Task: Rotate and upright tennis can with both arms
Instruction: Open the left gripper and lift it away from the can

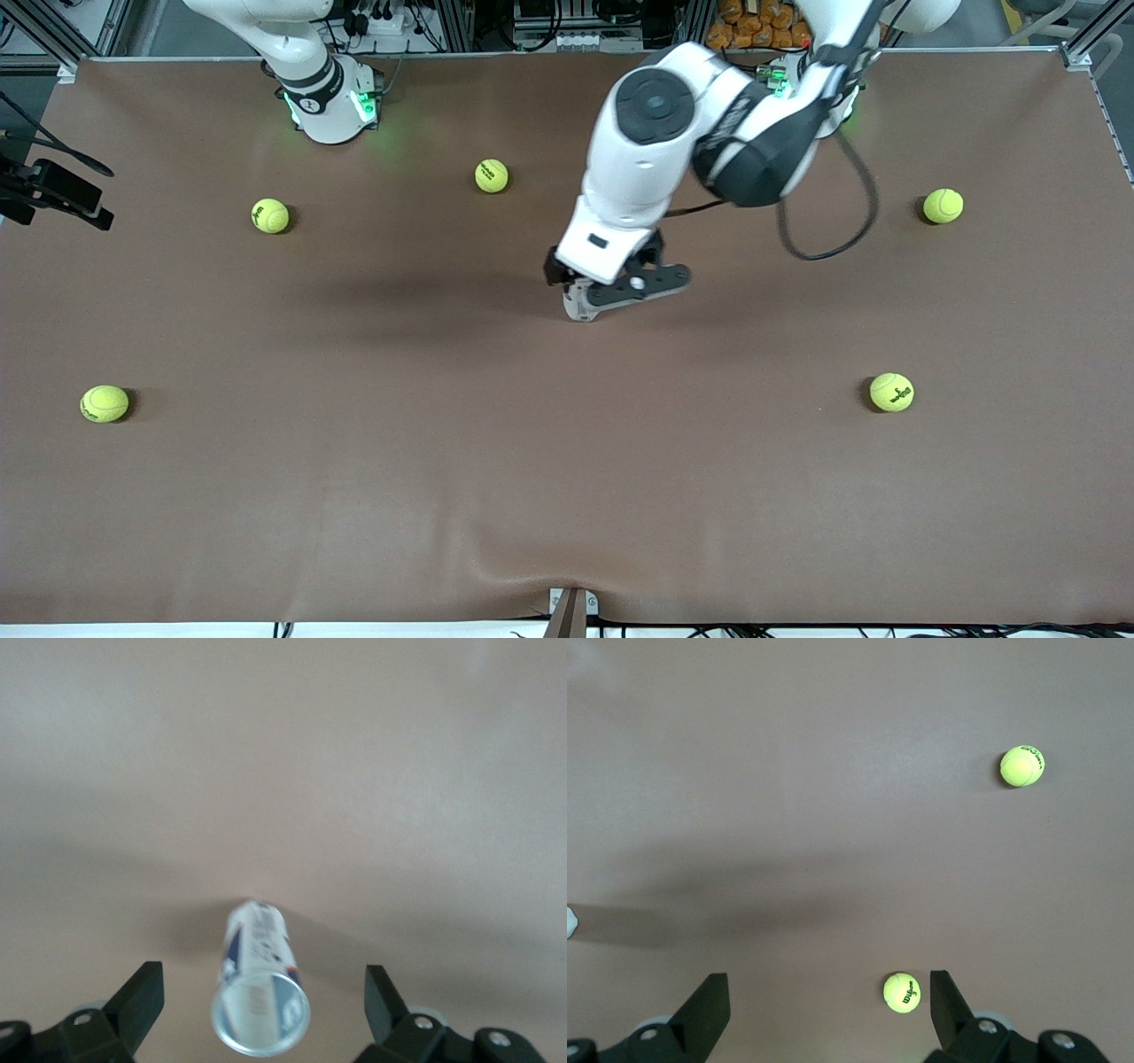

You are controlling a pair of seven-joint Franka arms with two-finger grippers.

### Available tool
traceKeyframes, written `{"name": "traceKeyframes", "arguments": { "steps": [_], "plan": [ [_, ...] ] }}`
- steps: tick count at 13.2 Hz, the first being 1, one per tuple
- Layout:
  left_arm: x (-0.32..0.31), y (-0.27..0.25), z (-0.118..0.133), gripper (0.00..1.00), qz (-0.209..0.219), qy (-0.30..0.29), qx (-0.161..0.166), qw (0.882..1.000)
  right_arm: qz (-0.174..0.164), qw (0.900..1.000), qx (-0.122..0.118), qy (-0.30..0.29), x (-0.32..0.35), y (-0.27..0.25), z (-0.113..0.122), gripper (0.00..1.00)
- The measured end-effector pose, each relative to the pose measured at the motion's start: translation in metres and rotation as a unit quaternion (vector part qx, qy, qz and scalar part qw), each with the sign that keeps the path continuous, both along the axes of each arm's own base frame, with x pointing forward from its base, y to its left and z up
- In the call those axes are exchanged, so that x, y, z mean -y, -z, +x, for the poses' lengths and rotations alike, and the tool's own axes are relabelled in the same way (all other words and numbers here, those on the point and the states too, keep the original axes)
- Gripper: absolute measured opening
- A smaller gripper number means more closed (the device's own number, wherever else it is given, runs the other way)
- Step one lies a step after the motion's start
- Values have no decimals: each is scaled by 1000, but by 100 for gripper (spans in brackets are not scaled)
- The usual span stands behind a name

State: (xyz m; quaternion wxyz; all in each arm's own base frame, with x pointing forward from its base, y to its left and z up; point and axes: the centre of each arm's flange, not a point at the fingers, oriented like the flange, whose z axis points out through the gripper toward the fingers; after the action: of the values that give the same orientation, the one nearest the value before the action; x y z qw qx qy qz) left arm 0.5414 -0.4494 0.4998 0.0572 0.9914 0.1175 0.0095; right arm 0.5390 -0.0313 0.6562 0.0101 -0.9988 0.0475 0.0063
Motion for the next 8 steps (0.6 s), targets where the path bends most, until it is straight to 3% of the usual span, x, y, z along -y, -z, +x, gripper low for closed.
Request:
{"name": "traceKeyframes", "arguments": {
  "steps": [4,8],
  "plan": [
    [-68,-20,34,100,30,43,10,999,0,1000,-2,-1,0,3,1,100],
    [-108,-33,50,100,33,39,11,999,1,1000,-11,-1,1,13,8,100]
  ]
}}
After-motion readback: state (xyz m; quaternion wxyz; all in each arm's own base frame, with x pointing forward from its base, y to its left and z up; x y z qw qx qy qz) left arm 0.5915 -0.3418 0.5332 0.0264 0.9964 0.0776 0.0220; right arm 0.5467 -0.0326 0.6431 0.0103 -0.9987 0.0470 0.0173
